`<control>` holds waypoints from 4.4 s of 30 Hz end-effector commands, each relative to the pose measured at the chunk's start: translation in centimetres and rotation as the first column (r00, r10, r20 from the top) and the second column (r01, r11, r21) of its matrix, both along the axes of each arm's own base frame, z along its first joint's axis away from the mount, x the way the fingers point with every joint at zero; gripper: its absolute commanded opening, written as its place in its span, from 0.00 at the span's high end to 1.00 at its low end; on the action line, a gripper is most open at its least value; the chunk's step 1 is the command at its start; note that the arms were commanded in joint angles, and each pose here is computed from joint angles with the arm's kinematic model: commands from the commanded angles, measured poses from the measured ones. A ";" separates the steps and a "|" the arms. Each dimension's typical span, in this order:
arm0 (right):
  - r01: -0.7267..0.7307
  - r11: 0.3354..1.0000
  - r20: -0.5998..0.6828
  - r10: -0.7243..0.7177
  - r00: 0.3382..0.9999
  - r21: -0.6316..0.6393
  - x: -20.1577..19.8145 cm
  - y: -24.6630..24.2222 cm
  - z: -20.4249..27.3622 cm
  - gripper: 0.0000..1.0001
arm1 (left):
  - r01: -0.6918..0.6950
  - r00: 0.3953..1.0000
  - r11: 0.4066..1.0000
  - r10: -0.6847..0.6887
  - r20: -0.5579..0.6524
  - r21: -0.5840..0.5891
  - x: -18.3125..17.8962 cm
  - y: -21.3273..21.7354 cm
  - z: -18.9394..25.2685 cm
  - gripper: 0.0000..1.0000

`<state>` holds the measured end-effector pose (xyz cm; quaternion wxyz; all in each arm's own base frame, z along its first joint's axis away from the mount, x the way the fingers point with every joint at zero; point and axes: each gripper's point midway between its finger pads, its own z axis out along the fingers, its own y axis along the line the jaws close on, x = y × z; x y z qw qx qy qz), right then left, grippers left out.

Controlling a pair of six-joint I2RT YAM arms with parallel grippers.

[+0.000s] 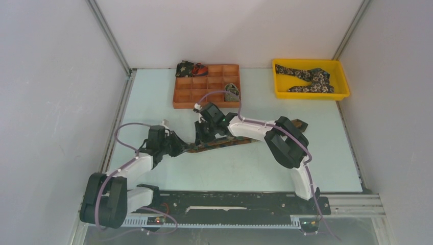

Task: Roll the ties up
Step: Roll the tie at the center of the board.

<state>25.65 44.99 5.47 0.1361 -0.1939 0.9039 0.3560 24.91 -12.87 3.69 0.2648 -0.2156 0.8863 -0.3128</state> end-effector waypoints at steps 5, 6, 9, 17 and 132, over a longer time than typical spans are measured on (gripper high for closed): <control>-0.016 0.999 0.013 0.016 1.000 0.035 0.2 2.5 0.1 0.93 | 0.013 0.999 0.997 -0.016 0.048 0.073 0.8 0.5 2.1 1.00; -0.017 0.999 0.008 0.017 1.000 0.031 0.2 2.5 -0.2 0.94 | 0.013 0.999 0.997 -0.016 0.049 0.077 0.8 0.5 2.2 1.00; -0.015 0.999 0.003 0.015 1.000 0.029 0.3 2.6 -0.7 0.94 | 0.014 0.999 0.996 -0.018 0.048 0.085 0.8 0.5 2.4 1.00; -0.014 0.999 -0.013 0.014 1.000 0.029 0.2 2.7 -1.5 0.95 | 0.022 0.998 0.995 -0.028 0.050 0.102 0.8 0.4 2.9 1.00; 0.032 0.972 0.003 -0.033 0.999 0.232 0.8 -1.1 3.9 0.99 | 0.210 0.975 0.884 -0.157 -0.158 0.417 0.7 -2.6 0.9 0.66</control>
